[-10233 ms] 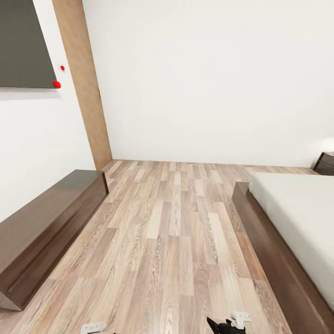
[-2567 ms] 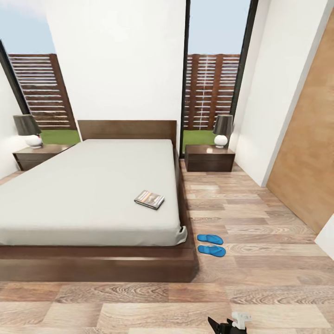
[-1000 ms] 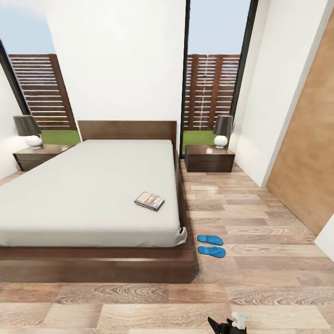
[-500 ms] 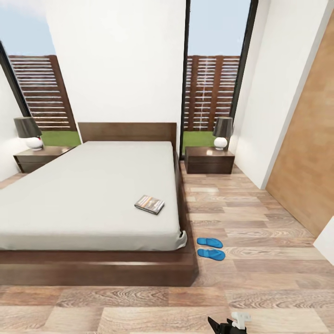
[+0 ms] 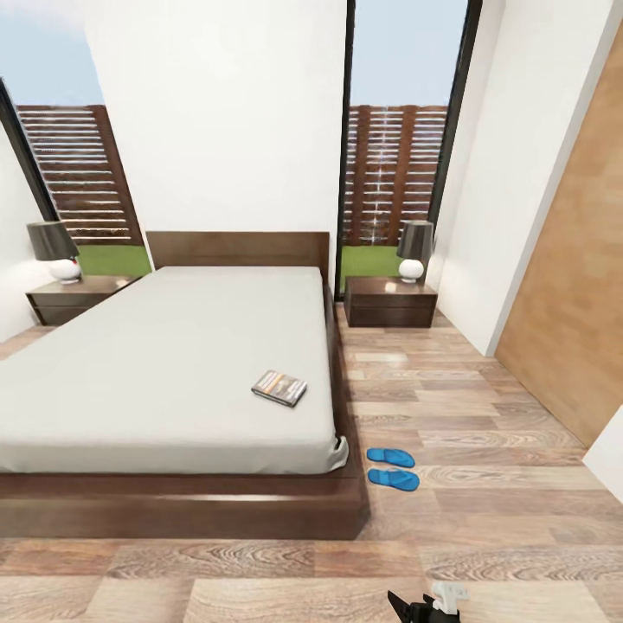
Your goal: In the bedroom, move the book from the bed onto either nightstand, and place the two sandals side by side next to the bed.
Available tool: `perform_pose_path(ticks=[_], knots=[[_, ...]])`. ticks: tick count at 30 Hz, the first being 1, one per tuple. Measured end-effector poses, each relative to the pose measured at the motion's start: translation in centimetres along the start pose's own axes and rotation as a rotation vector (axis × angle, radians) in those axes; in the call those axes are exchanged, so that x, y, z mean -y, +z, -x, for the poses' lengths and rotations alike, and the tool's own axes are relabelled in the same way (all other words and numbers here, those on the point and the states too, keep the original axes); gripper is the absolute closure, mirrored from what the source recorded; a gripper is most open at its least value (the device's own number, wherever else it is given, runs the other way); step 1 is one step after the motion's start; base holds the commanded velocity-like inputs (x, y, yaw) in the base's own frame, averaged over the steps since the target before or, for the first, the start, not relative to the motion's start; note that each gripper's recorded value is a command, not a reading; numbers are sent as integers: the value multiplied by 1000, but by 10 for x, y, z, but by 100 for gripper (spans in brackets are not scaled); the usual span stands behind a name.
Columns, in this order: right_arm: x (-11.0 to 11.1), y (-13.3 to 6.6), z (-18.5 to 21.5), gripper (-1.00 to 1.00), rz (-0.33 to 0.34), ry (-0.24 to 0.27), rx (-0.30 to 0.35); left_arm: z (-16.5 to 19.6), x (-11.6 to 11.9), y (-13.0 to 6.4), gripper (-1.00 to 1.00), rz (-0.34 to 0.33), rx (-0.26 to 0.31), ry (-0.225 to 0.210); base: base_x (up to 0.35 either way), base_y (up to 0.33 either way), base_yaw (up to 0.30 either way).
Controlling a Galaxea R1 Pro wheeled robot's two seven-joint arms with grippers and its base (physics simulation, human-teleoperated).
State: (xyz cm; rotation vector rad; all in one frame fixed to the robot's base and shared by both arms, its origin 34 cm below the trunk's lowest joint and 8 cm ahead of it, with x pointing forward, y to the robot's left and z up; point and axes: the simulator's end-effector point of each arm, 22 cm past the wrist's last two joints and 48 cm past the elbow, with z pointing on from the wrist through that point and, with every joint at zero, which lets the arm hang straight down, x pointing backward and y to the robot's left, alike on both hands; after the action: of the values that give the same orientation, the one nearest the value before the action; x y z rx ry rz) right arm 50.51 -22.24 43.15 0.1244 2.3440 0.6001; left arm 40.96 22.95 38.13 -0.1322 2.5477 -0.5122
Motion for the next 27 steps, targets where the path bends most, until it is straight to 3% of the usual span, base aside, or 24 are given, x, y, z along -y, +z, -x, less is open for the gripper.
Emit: perform_pose_path(ticks=[27], knots=[[-24,-29,37,-100,1,0,-1,31,20,-38,-100,0,-1,-1,0,0,0]])
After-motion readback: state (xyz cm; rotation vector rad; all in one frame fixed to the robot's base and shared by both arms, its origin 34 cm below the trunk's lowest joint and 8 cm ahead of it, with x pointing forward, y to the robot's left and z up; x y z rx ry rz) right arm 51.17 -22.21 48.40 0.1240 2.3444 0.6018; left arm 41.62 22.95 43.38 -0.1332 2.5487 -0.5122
